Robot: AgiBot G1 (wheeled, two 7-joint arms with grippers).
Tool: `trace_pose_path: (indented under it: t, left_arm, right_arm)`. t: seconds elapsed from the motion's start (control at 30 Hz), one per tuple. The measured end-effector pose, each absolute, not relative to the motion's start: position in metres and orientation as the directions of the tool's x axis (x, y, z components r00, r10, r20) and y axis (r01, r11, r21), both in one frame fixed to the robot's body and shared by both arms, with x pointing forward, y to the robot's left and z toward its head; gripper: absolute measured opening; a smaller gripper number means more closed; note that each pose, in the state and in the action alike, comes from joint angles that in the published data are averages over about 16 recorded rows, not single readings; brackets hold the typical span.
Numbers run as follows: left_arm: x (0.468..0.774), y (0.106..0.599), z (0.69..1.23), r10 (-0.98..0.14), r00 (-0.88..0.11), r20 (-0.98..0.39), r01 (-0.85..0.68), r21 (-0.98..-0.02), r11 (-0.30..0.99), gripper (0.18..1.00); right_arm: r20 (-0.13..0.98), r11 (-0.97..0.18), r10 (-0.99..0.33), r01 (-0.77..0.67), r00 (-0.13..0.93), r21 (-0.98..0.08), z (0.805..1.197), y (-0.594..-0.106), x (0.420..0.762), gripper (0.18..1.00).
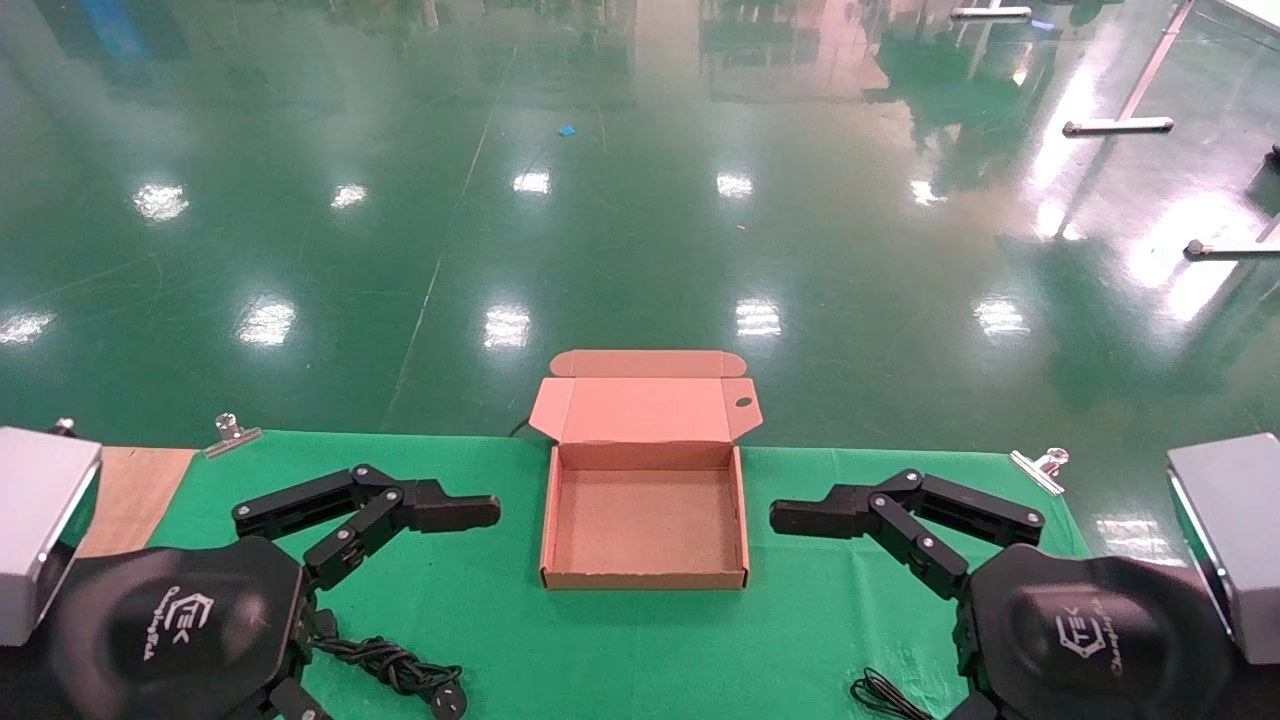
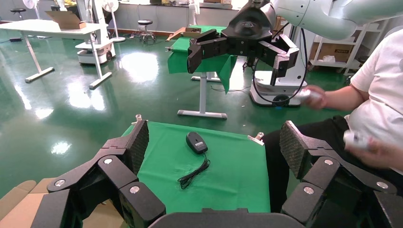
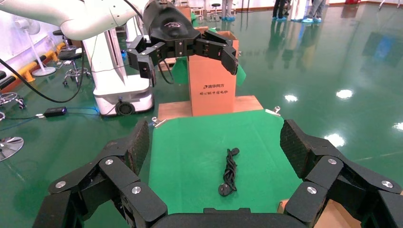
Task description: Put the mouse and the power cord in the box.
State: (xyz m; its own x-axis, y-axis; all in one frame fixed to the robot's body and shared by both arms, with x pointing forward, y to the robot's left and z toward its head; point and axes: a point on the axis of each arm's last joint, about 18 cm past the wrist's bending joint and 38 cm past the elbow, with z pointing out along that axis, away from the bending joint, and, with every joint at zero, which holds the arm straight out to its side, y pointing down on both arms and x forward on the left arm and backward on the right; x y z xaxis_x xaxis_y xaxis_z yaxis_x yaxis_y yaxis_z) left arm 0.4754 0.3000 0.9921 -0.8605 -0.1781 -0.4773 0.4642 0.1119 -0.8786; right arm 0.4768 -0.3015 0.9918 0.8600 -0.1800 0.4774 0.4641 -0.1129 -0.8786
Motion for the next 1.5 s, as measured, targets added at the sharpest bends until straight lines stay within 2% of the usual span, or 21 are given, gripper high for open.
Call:
trace_pose_path:
  t: [0.27,0.43,0.57,0.73,0.93,1.1,1.3,1.5]
  left_arm:
    - [0.475,0.3,0.991,-0.176,-0.861,-0.478,0.464,-0.878,0.116,1.001]
    - [0.477,0.301,0.986,-0.169,-0.862,-0.479,0.457,-0.876,0.152,1.001]
    - [0.482,0.303,0.976,-0.161,-0.86,-0.484,0.446,-0.867,0.223,1.001]
    - [0.497,0.31,0.955,-0.148,-0.856,-0.496,0.414,-0.828,0.377,1.001]
    - [0.528,0.326,0.928,-0.134,-0.839,-0.527,0.353,-0.715,0.603,1.001]
    - [0.564,0.341,0.909,-0.11,-0.817,-0.565,0.295,-0.575,0.763,1.001]
    - [0.61,0.351,0.895,-0.066,-0.787,-0.613,0.252,-0.417,0.873,1.001]
    - [0.65,0.353,0.881,-0.016,-0.767,-0.641,0.24,-0.31,0.92,1.001]
  right_arm:
    - [0.479,-0.117,-0.178,0.465,0.86,-0.878,0.991,-0.301,0.477,1.001]
    - [0.489,-0.171,-0.164,0.464,0.857,-0.869,0.985,-0.299,0.48,1.001]
    - [0.499,-0.264,-0.145,0.452,0.854,-0.852,0.974,-0.296,0.487,1.001]
    - [0.521,-0.457,-0.105,0.424,0.847,-0.782,0.954,-0.295,0.504,1.001]
    - [0.538,-0.721,-0.054,0.34,0.841,-0.603,0.927,-0.301,0.536,1.001]
    - [0.546,-0.878,-0.036,0.234,0.837,-0.417,0.913,-0.312,0.565,1.001]
    - [0.56,-0.96,-0.048,0.116,0.827,-0.255,0.902,-0.322,0.597,1.001]
    - [0.573,-0.98,-0.069,0.05,0.817,-0.19,0.89,-0.325,0.627,1.001]
